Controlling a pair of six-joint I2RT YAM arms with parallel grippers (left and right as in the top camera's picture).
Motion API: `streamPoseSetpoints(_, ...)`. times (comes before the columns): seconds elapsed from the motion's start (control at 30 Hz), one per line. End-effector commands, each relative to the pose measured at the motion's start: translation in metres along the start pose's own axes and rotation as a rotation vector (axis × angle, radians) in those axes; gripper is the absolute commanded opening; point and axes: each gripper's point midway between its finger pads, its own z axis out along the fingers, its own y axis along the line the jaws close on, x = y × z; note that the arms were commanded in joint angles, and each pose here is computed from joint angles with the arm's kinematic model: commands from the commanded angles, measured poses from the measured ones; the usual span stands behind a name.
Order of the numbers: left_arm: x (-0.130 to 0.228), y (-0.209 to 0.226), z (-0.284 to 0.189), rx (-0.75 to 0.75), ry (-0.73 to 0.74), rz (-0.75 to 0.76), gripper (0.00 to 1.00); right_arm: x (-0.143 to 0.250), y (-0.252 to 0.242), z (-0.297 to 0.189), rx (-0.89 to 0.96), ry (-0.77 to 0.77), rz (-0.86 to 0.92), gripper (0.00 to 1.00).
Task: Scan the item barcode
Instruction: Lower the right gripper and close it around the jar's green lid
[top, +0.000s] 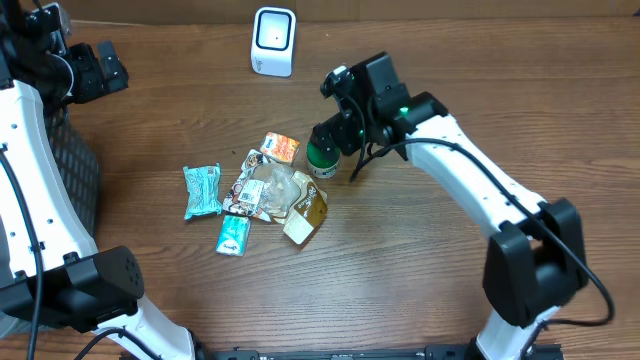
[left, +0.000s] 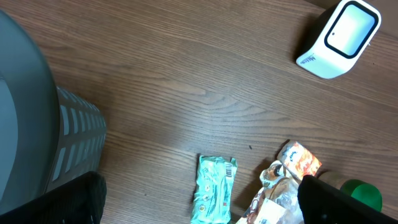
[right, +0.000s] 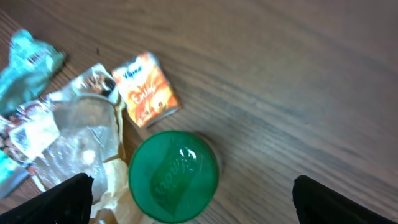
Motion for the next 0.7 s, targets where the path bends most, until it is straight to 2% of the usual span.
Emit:
streamPoseSetpoints(0.0,-0.002,-0.003,-0.001,0.012,-0.006,-0.004,1.0,0.0,0.015,0.014,-0.034,0.019,-0.021,1.0)
streamPoseSetpoints(0.47,-0.002,-0.003,-0.001,0.012,-0.006,-0.004,1.0,0.019,0.028,0.047,-0.051,0.096,0.017,0.98)
streamPoseSetpoints(0.63,-0.002,-0.003,-0.001,0.012,-0.006,-0.004,1.0,0.023,0.008,0.052,0.056,0.105,0.067,0.96)
streamPoseSetpoints(0.67,-0.002,-0.003,-0.001,0.012,-0.006,-0.004,1.0,0.023,0.003,0.052,0.084,0.107,0.067,0.92)
